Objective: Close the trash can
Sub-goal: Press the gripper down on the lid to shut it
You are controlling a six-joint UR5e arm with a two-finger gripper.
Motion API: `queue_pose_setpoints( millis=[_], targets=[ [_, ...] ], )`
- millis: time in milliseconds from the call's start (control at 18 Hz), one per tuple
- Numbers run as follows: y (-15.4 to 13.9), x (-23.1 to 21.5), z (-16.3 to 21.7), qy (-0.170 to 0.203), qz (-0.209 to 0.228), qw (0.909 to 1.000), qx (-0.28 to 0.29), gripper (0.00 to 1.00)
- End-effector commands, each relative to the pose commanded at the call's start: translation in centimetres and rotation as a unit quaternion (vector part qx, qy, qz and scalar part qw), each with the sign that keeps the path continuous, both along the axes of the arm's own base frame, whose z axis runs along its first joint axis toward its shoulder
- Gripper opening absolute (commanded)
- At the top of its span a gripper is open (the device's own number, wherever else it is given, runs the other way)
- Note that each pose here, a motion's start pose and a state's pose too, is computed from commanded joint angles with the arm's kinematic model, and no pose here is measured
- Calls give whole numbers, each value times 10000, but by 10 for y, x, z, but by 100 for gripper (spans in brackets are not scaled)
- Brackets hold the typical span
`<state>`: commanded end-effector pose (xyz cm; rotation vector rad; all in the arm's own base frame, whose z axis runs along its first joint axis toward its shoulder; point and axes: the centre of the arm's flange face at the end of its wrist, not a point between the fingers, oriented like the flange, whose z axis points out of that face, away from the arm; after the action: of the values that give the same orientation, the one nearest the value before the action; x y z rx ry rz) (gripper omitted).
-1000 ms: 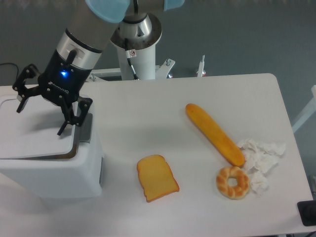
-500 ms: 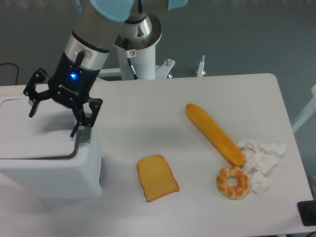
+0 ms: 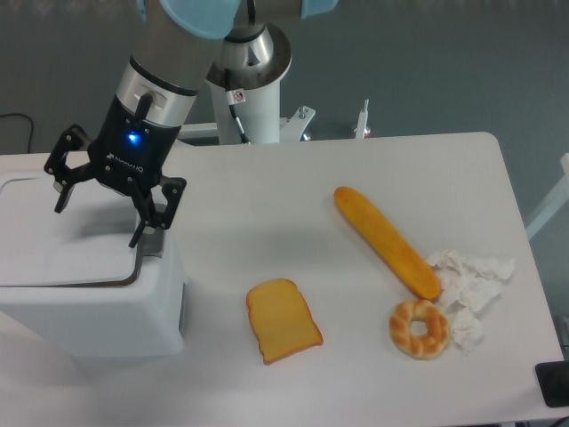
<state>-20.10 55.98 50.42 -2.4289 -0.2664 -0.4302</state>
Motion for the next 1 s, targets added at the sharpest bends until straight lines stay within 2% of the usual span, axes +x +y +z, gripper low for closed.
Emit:
queue_pose_setpoints(
  millis=[556,722,1000],
  targets=[
    [-2,1,-7,100,-106,9999,-34,100],
    [-2,-2,-10,315,-16,9993,-183,100],
    [-3,0,-13,292,-23,9993,-224,100]
  ],
)
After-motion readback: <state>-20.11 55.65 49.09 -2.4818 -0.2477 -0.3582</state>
